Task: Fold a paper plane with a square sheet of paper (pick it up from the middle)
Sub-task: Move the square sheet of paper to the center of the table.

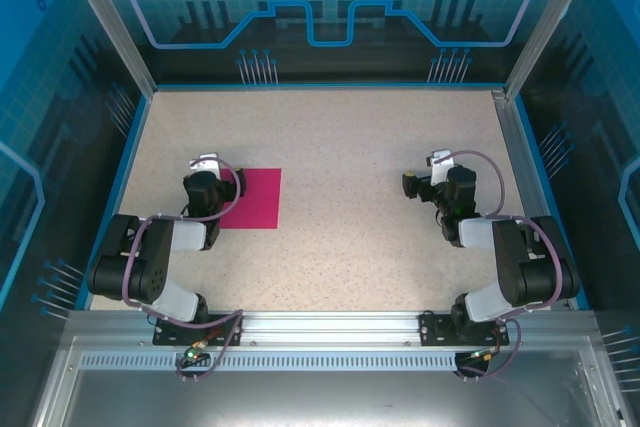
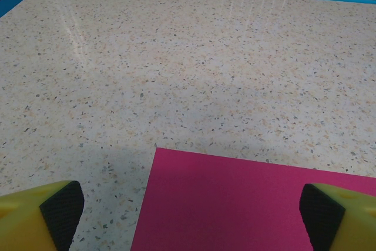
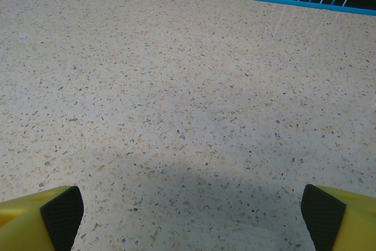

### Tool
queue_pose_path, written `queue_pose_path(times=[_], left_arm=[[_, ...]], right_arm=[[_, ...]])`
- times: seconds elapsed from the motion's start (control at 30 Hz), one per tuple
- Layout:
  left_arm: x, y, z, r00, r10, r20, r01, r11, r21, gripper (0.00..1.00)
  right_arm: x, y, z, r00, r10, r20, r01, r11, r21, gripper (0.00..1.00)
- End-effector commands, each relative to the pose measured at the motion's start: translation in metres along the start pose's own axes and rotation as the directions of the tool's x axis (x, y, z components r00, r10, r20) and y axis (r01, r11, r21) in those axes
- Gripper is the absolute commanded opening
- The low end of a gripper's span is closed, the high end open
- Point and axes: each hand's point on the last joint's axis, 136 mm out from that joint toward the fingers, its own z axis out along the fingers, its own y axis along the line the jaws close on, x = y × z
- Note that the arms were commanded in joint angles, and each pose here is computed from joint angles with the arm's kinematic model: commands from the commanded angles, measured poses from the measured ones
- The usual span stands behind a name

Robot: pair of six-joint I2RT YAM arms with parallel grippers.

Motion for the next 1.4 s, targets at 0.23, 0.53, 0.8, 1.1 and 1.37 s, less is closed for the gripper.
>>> queue_pose_path(times=[0.23,0.53,0.8,1.1,1.37], left_arm=[[-0.013,-0.003,0.000,0.999,-0.003,0.046,0.003,1.000,0.014,0.99],[-0.033,-0.004,-0.021,0.998,-0.012,0.054,0.010,1.000,0.030,0.98],[-0.069,0.005,-0.068,0.976,-0.213,-0.034,0.214,0.977,0.022,0.99],[-0.072,-0.030,-0.106,0.897,-0.399,-0.191,0.433,0.881,0.193,0.99],[-0.040,-0.105,-0.076,0.797,-0.246,-0.552,0.480,0.813,0.330,0.98]], right_arm=[[-0.008,-0.005,0.002,1.000,0.001,0.021,-0.001,1.000,0.001,0.99],[-0.025,0.010,-0.014,0.996,-0.074,0.049,0.074,0.997,-0.010,0.99],[-0.057,0.025,-0.070,0.966,0.194,-0.168,-0.208,0.976,-0.068,0.99],[-0.062,0.074,-0.097,0.750,0.496,-0.438,-0.623,0.751,-0.219,0.99],[-0.061,0.132,-0.086,0.762,0.370,-0.531,-0.556,0.794,-0.244,0.99]])
